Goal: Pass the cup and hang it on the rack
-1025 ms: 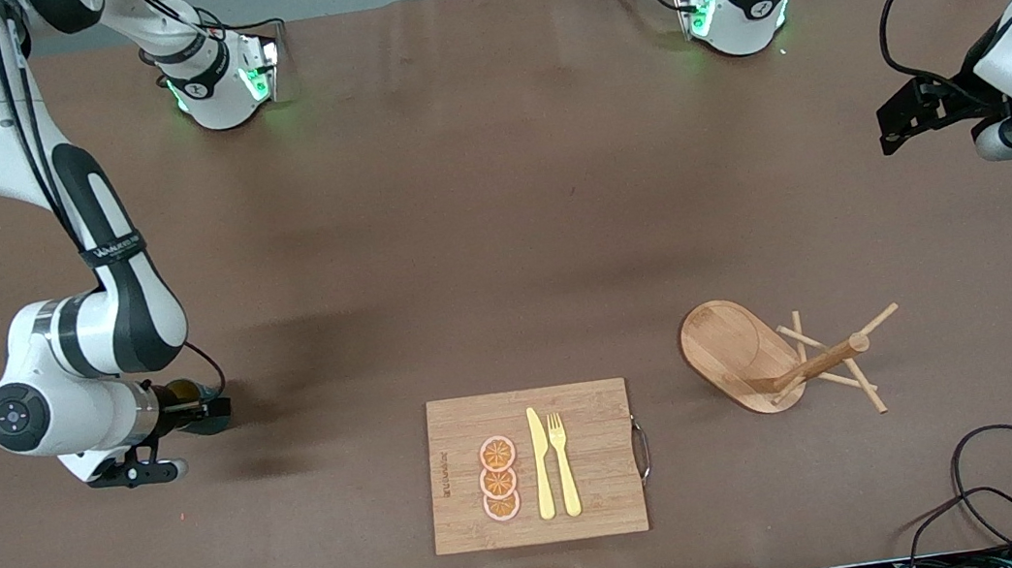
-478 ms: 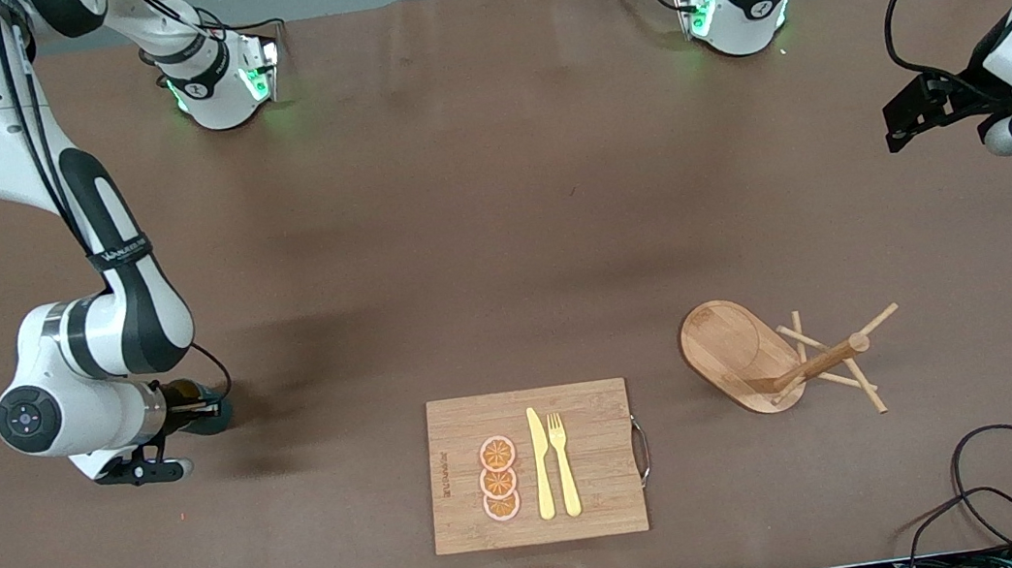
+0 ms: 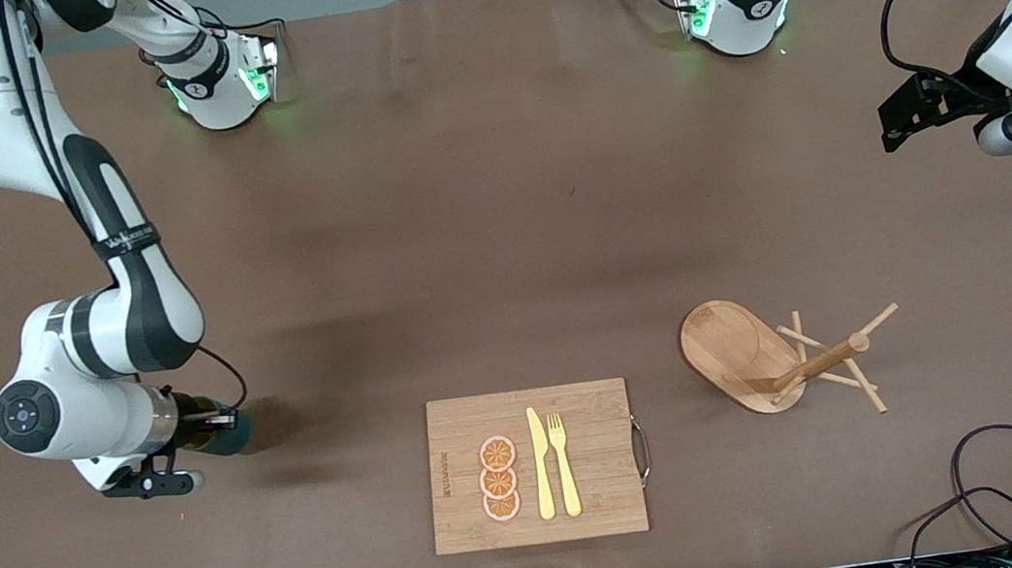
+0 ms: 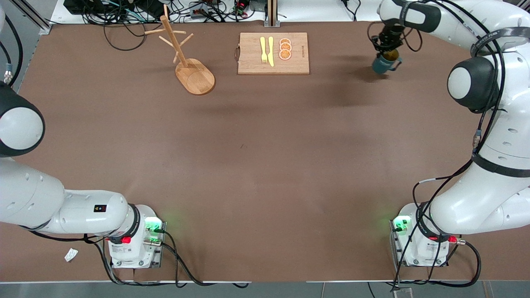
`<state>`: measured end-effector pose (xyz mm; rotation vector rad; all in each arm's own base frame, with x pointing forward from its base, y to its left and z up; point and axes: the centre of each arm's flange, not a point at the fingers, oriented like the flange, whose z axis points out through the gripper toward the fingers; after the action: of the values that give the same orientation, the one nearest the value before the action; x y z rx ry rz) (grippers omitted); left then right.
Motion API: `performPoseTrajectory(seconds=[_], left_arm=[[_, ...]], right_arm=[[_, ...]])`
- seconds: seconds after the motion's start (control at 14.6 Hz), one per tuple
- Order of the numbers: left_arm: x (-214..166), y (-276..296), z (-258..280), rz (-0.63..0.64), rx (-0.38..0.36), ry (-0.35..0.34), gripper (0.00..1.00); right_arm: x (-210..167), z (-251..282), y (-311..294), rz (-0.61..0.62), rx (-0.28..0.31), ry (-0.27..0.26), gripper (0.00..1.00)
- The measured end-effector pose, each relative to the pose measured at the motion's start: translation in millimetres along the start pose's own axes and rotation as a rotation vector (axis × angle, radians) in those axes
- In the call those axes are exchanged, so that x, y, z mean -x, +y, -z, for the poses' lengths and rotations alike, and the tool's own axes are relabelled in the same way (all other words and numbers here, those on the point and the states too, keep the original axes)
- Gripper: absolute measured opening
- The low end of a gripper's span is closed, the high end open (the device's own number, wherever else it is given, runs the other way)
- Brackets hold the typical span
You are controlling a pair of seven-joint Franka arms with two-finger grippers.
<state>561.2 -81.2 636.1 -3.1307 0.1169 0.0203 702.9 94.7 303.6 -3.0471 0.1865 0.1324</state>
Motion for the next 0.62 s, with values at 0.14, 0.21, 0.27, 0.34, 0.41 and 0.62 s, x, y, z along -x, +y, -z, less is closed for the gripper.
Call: performPoseTrajectory(seconds=[0.14, 0.21, 0.27, 0.34, 0.41, 0.62], left_arm=[[0.1, 1.7, 0.0, -0.003, 0.0, 0.0, 1.0], [0.2, 2.8, 0.0, -0.005, 0.0, 0.0, 1.0], [0.3, 3.9, 0.1, -0.007, 0.0, 0.0, 1.0], [0.4, 4.7, 0.1, -0.009, 0.0, 0.0, 1.0], [0.4, 5.8, 0.1, -0.01, 0.0, 0.0, 1.0], [1.0, 12.2, 0.2, -0.022, 0.001, 0.0, 1.0]], right_arm=[[14.7, 16.3, -67.3, -0.054, -0.033, -0.006, 0.04], [26.7, 22.3, -108.0, -0.075, -0.041, 0.002, 0.04], [43.7, 25.5, -152.3, -0.1, -0.046, 0.009, 0.04], [63.9, 25.5, -196.1, -0.127, -0.051, 0.015, 0.04], [85.1, 22.8, -239.7, -0.152, -0.063, 0.029, 0.04], [144.3, -9.5, -354.9, -0.217, -0.164, 0.08, 0.04]])
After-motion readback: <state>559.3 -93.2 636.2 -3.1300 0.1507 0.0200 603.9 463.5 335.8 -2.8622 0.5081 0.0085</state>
